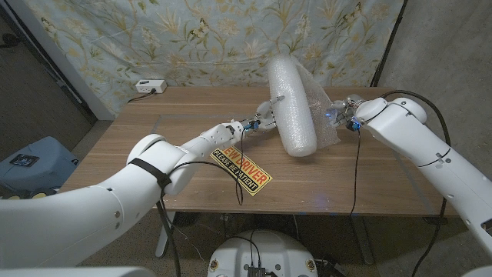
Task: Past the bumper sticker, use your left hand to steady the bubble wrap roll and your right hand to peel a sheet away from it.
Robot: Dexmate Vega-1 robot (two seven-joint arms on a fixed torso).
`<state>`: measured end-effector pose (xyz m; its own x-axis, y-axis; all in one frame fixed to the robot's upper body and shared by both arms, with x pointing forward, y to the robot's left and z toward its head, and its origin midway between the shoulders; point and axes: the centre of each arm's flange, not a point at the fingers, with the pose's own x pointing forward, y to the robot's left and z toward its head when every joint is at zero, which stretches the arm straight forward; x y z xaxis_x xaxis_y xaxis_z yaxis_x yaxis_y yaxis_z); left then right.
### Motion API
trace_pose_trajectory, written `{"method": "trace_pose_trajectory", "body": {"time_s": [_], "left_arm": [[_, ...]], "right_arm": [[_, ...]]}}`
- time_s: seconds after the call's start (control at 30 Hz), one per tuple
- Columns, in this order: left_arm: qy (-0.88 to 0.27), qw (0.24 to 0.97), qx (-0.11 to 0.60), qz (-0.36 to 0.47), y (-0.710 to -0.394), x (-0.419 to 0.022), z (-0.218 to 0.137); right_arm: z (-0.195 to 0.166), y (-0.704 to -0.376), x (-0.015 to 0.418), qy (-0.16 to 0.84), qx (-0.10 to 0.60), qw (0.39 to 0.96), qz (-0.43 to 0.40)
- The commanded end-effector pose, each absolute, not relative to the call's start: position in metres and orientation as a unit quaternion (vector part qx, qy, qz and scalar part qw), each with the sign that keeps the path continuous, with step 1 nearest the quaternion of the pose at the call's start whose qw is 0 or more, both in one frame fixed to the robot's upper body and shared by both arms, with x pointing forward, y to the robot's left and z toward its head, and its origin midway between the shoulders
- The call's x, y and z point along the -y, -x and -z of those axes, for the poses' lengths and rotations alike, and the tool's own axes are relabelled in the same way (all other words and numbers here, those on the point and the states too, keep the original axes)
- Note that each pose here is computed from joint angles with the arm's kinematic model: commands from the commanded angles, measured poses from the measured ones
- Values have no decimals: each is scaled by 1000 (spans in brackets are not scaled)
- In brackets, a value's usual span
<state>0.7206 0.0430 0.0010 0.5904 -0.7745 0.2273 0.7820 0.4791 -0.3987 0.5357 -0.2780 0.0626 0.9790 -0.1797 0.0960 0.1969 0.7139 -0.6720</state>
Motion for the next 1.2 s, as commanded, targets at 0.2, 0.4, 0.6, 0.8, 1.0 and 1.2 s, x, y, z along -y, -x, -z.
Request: {"method": "trace_pose_trajectory", "body": {"time_s": [0.2,0.4,0.6,0.8,1.0,1.2], "left_arm": [[239,864,9,443,-723,-43,-2],[239,868,8,435,-724,-44,-2],[235,872,8,429,-725,-44,-2],[229,876,9,423,-727,-47,-4],[227,881,9,415,-728,-47,-6],[226,884,9,408,-730,-48,-7]], "right_arm": [[-60,-537,276,351,24,929,116],[-58,-536,277,345,30,930,120],[-59,-533,279,342,35,931,124],[-61,-528,280,342,38,931,121],[-63,-525,281,343,43,930,124],[-67,-521,282,343,45,930,126]]}}
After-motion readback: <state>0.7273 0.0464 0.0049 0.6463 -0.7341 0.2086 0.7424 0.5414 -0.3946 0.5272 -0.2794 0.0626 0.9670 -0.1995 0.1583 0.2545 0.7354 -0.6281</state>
